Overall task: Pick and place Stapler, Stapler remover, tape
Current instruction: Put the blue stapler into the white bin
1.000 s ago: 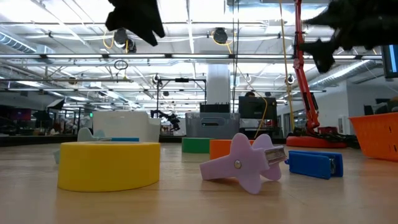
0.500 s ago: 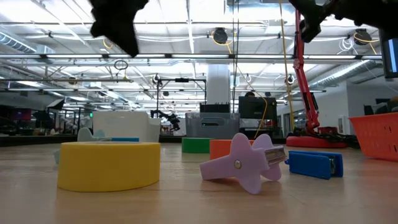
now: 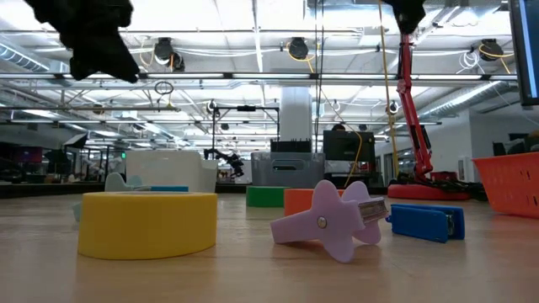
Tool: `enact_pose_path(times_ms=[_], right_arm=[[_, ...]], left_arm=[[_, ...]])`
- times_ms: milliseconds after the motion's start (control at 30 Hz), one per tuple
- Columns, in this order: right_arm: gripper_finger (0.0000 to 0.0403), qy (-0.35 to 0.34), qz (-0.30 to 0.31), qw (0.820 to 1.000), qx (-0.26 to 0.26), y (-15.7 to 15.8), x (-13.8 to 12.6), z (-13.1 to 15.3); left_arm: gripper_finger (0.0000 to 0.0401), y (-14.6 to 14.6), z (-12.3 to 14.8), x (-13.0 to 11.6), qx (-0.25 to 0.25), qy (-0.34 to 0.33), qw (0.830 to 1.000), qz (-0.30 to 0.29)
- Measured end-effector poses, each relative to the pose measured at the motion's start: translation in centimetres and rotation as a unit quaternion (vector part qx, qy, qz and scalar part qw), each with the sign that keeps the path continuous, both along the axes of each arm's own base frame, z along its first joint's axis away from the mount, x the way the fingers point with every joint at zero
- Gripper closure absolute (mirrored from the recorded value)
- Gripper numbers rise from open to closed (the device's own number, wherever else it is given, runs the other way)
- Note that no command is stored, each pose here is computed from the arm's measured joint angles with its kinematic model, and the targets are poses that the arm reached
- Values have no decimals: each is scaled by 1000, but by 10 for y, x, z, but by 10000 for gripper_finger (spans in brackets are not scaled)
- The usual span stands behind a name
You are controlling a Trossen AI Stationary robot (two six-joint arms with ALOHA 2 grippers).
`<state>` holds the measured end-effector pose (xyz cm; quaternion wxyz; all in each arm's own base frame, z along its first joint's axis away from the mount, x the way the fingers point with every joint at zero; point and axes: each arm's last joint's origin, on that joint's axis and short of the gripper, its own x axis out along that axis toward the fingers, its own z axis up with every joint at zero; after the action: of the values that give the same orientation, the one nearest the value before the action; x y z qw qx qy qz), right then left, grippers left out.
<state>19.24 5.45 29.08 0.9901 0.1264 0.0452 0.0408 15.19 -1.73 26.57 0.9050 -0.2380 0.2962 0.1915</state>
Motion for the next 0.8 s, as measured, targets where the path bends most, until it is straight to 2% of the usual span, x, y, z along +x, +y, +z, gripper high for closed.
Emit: enact_pose_path(times_ms=[100, 333, 600, 800], right_arm=[[161, 28, 12, 1000, 5, 10, 11, 9], [161, 157, 26, 986, 49, 35, 35, 4], [161, 279, 24, 953, 114, 67, 58, -16], [161, 348, 11, 927, 143, 83, 79, -36]], left_arm=[[309, 3, -2, -18, 0, -29, 1000, 8], [309, 10, -8, -49, 0, -82, 997, 16], [308, 14, -13, -71, 10, -72, 997, 12], [308, 15, -11, -76, 20, -82, 996, 5]])
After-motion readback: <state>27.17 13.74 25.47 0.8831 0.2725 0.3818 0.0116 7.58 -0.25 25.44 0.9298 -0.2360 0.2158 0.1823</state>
